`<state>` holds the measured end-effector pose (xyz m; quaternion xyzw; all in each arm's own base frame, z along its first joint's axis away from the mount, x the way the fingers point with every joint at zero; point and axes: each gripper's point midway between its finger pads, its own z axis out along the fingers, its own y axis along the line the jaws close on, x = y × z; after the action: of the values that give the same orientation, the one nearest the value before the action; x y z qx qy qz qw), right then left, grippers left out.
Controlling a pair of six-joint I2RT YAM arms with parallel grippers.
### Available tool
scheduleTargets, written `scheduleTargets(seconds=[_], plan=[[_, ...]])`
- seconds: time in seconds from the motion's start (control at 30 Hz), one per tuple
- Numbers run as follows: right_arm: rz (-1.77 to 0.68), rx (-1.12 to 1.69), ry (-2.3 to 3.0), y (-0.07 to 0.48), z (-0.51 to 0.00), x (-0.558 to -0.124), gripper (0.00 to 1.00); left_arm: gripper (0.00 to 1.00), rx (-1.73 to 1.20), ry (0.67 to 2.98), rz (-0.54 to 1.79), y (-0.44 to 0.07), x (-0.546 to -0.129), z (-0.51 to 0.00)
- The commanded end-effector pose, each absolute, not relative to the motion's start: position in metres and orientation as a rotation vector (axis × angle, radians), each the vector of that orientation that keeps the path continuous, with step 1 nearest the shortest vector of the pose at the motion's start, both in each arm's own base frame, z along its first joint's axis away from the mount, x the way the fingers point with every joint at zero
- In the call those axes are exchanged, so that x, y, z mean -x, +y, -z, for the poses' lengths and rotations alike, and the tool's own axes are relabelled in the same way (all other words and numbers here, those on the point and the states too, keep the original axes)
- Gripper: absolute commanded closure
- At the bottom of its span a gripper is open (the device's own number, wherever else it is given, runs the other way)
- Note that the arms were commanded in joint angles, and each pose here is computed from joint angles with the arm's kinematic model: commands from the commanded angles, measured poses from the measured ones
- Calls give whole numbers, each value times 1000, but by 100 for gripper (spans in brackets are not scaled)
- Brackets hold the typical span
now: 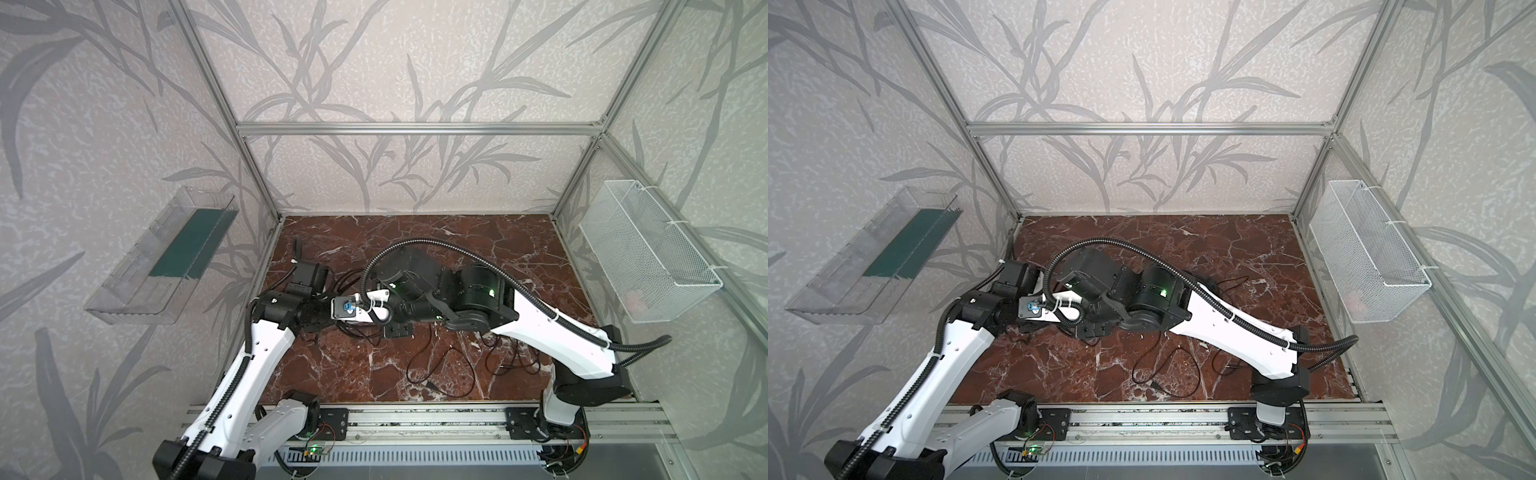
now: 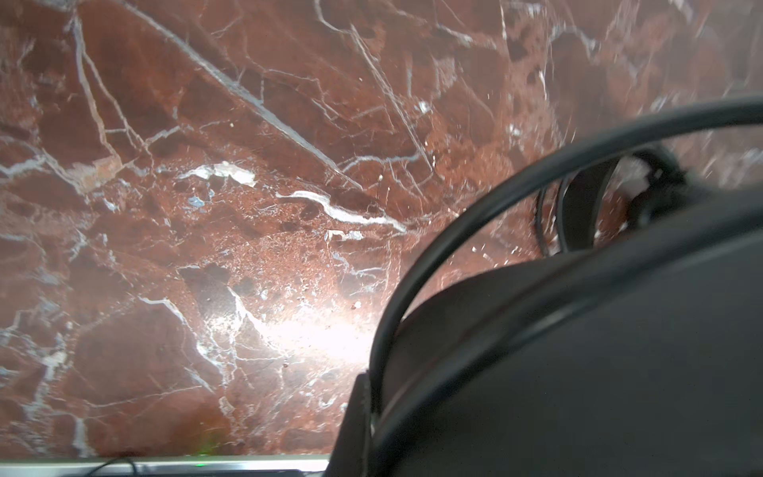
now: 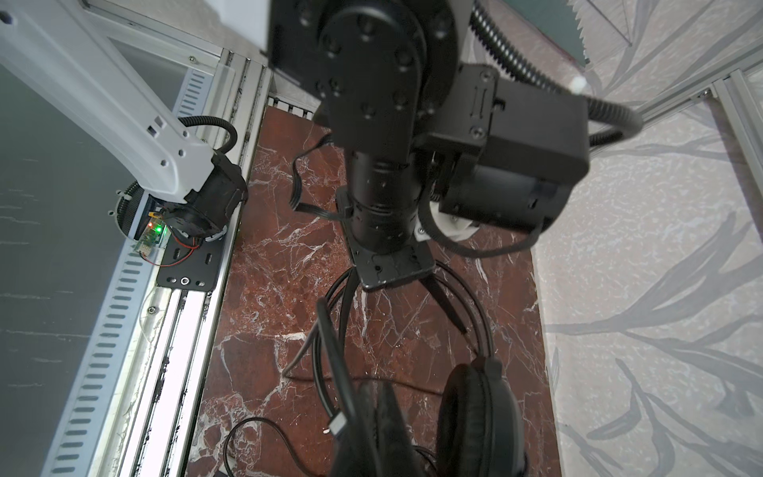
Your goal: Wrap the headphones
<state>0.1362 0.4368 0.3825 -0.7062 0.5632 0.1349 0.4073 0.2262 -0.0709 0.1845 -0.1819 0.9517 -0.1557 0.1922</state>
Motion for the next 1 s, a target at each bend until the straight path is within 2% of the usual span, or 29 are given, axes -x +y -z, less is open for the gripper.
scheduleTargets(seconds=[0.0,0.1,0.37,0.6,0.97], plan=[[-311,1761,1422,417,-390,-135,100,100,493,2587,732,-99,-233,-216],[-238,1737,1413,418,-388,-146,100,100,484,2573,783,-104,-232,-221],[-130,1615,1340,401,-429,-176,100,100,413,2666,549,-81,-222,-188],[-93,1591,1366,383,-430,-192,100,100,406,2681,391,-61,-212,-173],[-163,1603,1402,404,-421,-214,100,100,344,2672,508,-79,-211,-179]])
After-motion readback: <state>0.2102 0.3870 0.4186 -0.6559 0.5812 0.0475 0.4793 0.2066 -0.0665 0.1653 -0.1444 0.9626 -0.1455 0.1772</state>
